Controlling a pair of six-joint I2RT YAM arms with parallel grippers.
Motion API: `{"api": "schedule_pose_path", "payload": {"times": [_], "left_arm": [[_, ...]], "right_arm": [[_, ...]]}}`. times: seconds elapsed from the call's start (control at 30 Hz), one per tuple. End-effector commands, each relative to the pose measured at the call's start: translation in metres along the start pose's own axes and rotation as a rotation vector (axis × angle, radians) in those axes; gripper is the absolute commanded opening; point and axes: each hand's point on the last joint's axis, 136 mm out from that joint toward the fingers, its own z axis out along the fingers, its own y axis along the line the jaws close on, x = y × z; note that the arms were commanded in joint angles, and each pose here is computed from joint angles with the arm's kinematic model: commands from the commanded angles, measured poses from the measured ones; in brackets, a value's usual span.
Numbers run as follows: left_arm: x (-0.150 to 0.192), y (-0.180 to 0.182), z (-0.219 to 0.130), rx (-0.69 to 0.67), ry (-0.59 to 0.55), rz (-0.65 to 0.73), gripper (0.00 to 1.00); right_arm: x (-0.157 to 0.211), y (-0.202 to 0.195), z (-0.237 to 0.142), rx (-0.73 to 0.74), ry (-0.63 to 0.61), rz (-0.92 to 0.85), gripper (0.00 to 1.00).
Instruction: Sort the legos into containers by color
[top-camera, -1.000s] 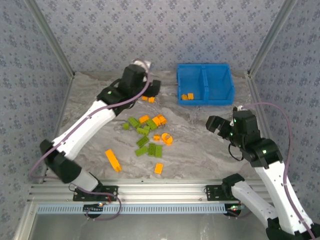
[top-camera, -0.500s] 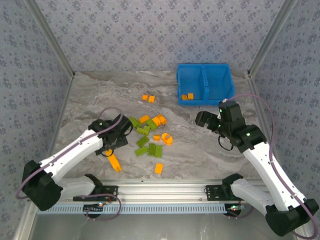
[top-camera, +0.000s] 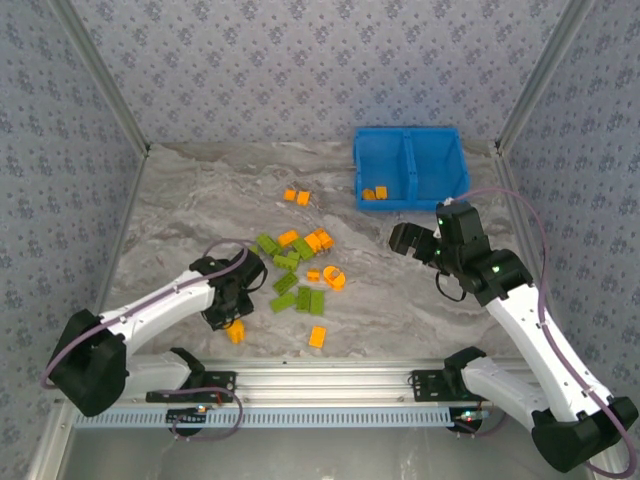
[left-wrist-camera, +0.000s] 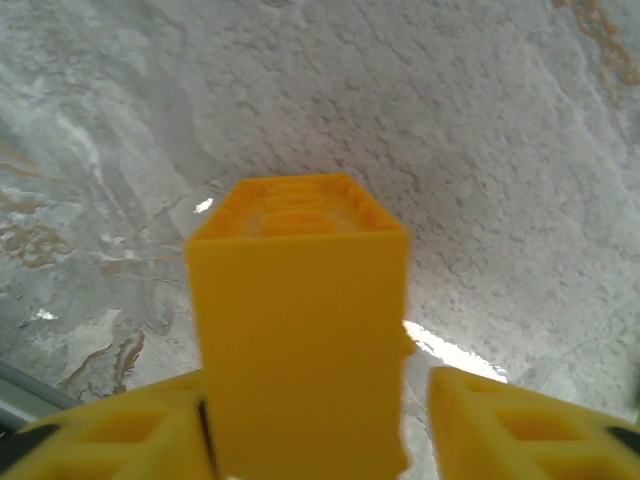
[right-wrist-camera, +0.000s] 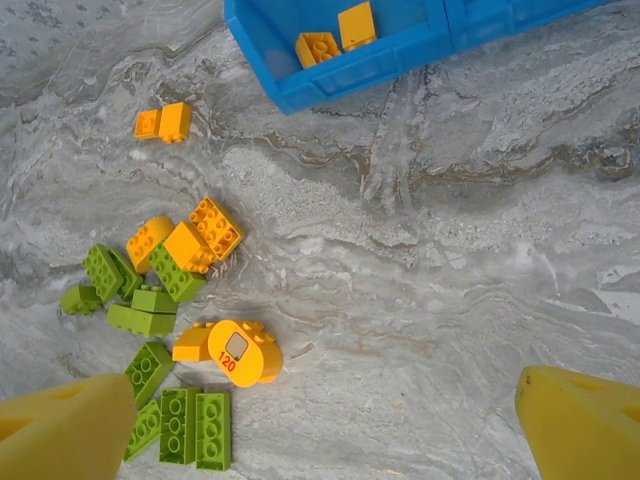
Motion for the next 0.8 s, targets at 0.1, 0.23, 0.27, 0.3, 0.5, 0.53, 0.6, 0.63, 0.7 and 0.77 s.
{"api": "schedule_pose_path", "payload": {"times": [0.1, 0.23, 0.27, 0.3, 0.5, 0.53, 0.6, 0.63, 0.7, 0.77], "left_arm": [[-0.01, -0.028, -0.031, 0.135, -0.008, 0.015, 0.36], [-0.027, -0.059, -0.075, 0.271, -0.057, 0.057, 0.29], [-0.033, -0.07, -0.089, 0.31, -0.078, 0.078, 0.28], [-0.038, -0.078, -0.101, 0.337, -0.094, 0.093, 0.26], [-0.071, -0.174, -0.184, 0.61, -0.256, 0.286, 0.26], [-0.073, -0.193, -0.196, 0.649, -0.285, 0.338, 0.25], [-0.079, -0.238, -0.219, 0.71, -0.349, 0.442, 0.24], [-0.082, -0.257, -0.224, 0.732, -0.366, 0.478, 0.23], [-0.089, -0.3, -0.233, 0.79, -0.397, 0.517, 0.22], [-0.094, -0.339, -0.232, 0.83, -0.413, 0.545, 0.22]], "right_arm": [[-0.008, -0.003, -0.019, 0.013, -0.052, -0.011, 1.0], [-0.009, -0.003, -0.023, 0.014, -0.058, -0.01, 1.0], [-0.009, -0.003, -0.024, 0.015, -0.057, -0.01, 1.0], [-0.009, -0.004, -0.025, 0.016, -0.058, -0.008, 1.0], [-0.009, -0.006, -0.032, 0.009, -0.085, 0.014, 1.0], [-0.009, -0.007, -0.033, 0.01, -0.087, 0.015, 1.0], [-0.01, -0.008, -0.037, 0.013, -0.092, 0.018, 1.0], [-0.01, -0.008, -0.039, 0.016, -0.094, 0.02, 1.0], [-0.009, -0.011, -0.043, 0.019, -0.1, 0.028, 1.0], [-0.007, -0.013, -0.047, 0.021, -0.108, 0.04, 1.0]]}}
